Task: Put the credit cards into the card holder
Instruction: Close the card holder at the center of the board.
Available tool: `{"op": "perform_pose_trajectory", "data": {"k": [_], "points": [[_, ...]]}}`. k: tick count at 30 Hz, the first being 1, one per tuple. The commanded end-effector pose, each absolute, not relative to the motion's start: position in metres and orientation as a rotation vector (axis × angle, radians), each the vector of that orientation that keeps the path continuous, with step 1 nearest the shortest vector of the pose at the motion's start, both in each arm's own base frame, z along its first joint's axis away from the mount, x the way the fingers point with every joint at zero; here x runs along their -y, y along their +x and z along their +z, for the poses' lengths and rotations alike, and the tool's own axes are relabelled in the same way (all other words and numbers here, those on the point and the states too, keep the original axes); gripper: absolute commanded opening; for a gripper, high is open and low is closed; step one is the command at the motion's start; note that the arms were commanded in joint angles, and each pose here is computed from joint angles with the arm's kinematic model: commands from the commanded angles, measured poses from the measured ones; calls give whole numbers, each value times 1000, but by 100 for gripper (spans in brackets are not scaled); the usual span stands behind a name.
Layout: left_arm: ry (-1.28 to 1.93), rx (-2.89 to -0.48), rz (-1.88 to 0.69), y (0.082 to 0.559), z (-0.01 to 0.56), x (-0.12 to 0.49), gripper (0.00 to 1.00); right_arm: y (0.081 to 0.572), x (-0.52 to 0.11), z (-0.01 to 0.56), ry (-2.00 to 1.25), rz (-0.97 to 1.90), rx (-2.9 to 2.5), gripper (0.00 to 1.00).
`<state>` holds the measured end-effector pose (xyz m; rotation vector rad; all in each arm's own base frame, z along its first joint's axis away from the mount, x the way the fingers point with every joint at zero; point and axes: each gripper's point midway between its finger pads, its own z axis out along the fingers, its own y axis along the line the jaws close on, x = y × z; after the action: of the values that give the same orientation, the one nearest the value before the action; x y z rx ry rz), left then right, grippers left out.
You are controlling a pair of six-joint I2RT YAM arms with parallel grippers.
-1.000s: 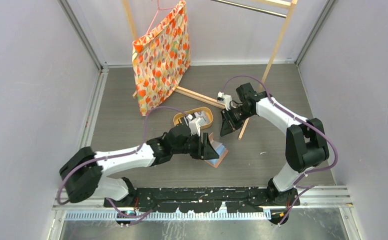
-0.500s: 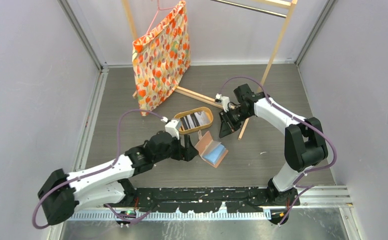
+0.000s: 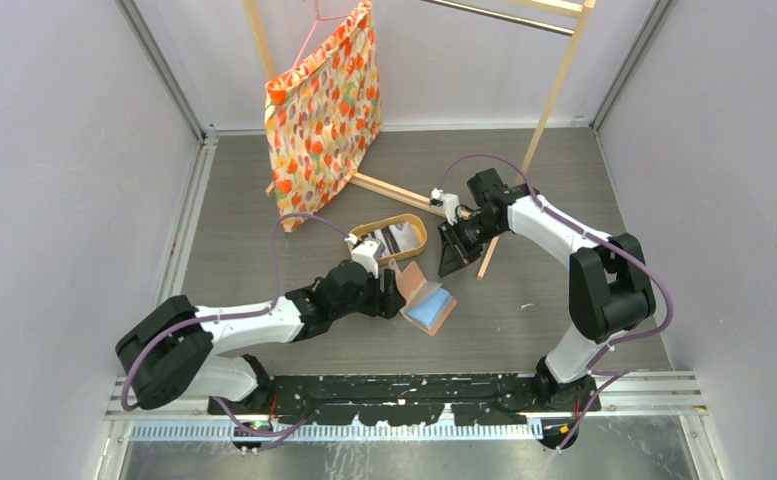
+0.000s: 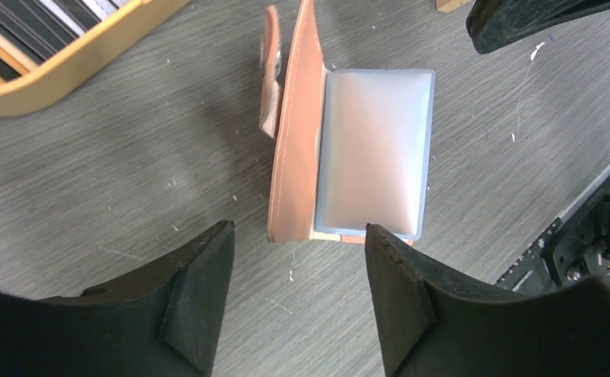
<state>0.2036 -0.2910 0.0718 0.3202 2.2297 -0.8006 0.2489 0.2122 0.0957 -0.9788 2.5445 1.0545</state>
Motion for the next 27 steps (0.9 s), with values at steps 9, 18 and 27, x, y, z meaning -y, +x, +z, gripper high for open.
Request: {"op": "perform_pose_trajectory", "data": {"k": [9, 18, 27], "points": [[424, -1988, -948, 227, 116, 334, 50, 248, -216, 102, -1013, 1068, -2512, 14], [625, -1993, -1188, 185, 123, 365, 56, 248, -215, 103, -1015, 1063, -2511, 14], [721, -2109, -1274, 164, 91, 386, 60, 247, -218, 106, -1003, 1088, -2505, 14]]}}
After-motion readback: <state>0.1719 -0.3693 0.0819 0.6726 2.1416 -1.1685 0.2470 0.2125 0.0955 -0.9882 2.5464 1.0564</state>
